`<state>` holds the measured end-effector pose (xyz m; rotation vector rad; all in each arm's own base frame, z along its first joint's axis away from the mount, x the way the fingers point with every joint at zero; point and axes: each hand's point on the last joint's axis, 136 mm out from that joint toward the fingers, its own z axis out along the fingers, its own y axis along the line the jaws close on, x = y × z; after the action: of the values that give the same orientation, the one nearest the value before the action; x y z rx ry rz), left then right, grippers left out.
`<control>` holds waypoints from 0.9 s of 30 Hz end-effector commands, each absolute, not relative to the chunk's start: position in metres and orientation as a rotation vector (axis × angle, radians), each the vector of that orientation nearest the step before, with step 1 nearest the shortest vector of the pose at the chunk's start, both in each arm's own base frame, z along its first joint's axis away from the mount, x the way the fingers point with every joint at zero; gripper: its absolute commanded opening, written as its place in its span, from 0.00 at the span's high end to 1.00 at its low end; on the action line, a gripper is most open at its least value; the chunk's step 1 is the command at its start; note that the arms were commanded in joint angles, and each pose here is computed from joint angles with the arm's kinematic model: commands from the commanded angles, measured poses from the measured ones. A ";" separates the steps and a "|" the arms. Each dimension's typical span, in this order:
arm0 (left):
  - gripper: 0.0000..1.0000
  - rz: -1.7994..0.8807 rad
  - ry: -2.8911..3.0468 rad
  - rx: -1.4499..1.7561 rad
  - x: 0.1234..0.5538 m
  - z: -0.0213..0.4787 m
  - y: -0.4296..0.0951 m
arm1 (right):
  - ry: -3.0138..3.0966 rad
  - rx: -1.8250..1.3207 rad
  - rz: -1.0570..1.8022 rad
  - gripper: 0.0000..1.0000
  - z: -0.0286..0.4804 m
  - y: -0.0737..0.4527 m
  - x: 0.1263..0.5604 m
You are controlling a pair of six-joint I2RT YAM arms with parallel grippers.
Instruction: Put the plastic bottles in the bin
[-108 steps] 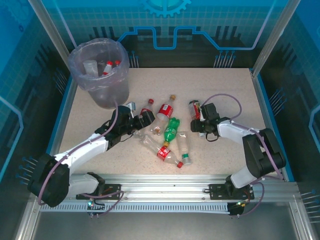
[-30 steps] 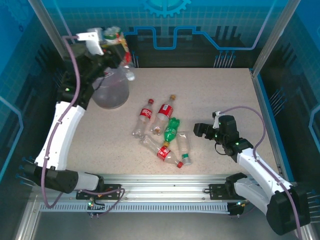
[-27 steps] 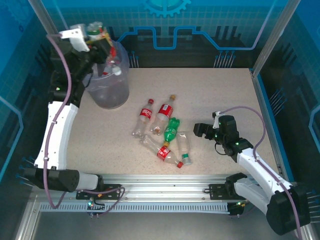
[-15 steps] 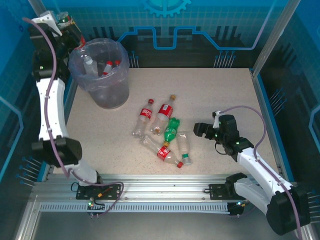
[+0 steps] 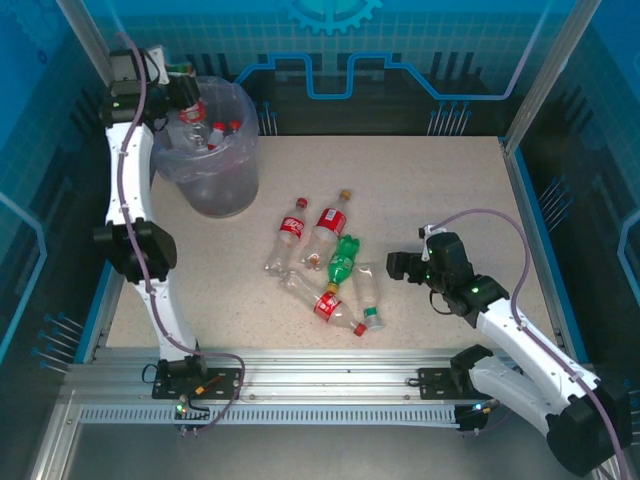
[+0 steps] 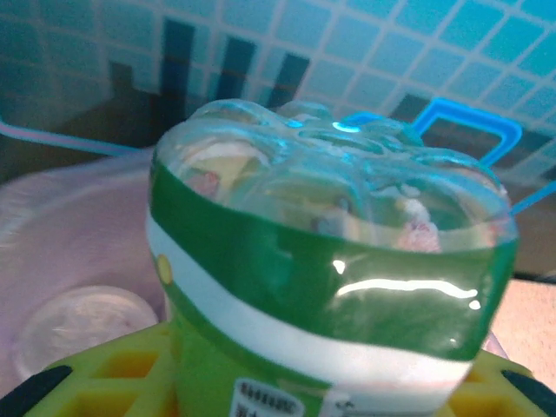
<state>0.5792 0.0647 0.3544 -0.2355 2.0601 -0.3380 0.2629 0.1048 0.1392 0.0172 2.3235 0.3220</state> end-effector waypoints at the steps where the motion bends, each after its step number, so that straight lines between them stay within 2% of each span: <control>1: 0.60 -0.363 2.130 -0.147 0.579 0.339 0.047 | 2.324 0.007 0.240 0.05 0.143 0.098 0.262; 9: 0.60 -0.337 2.306 -0.037 0.578 0.273 0.038 | 2.329 -0.015 0.183 0.05 0.143 0.095 0.262; 23: 0.61 -0.456 2.472 0.066 0.564 0.210 0.002 | 2.322 -0.058 0.139 0.06 0.146 0.103 0.265; 26: 0.58 -0.488 2.493 0.084 0.560 0.204 -0.003 | 2.327 -0.056 0.139 0.06 0.144 0.104 0.265; 27: 0.54 -0.492 2.496 0.086 0.558 0.204 -0.003 | 2.328 -0.057 0.140 0.06 0.144 0.104 0.265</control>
<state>0.5737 0.0095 0.2335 0.0674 2.3894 -0.3952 0.2631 0.1030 0.1357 -0.0522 2.3437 0.1566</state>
